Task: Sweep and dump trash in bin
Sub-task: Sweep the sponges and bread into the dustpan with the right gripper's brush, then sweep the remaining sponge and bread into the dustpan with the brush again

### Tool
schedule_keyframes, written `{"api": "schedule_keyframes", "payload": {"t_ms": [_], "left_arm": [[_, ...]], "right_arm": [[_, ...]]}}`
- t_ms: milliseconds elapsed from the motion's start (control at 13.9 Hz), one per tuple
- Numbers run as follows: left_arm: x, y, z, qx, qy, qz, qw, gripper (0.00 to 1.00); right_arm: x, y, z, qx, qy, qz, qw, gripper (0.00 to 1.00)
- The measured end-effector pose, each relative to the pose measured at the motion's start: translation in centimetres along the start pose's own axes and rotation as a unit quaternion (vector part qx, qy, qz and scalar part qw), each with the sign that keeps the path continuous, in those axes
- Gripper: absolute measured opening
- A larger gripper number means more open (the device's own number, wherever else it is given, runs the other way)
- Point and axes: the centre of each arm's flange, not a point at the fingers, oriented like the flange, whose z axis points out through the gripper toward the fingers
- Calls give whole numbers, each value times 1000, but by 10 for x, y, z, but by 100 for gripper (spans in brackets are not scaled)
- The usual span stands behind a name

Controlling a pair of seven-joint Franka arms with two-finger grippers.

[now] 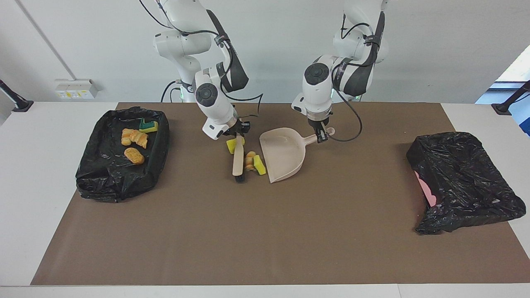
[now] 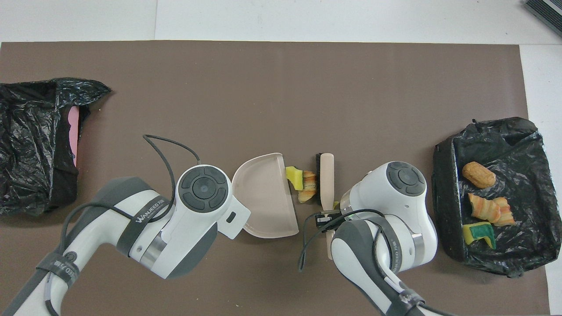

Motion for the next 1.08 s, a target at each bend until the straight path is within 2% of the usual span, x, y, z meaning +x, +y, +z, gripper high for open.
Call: {"api": "schedule_keyframes", "payload": {"t_ms": [144,360,503,575,647,863,1007,1079], "left_arm": [[1,1,1,1,0,2,1000,32],[3,4,1,2,-1,5,1000,32],[7,6,0,4,0,10,1000,32],[10,8,-1,6,2,13,1000,32],[12,10,-2,9,4,15,1000,32],[15,8,-4,19,15,19,1000,32],[16,7,-4,27,22,35,999,32],[17,6,-3,31,25,46,998,32]], "right_arm": [[1,-8,2,51,-4,-5,999,26],[3,-31,-9,152,4,-7,988,26],[4,-38,-31,175,-2,-11,984,26],[2,-36,-49,172,-6,-11,985,26],[-4,-29,-72,143,-8,-9,990,26],[-49,-17,-125,-3,-25,29,999,26],[-82,-19,-128,-87,-27,66,994,26],[-95,-18,-118,-113,-33,80,990,26]]}}
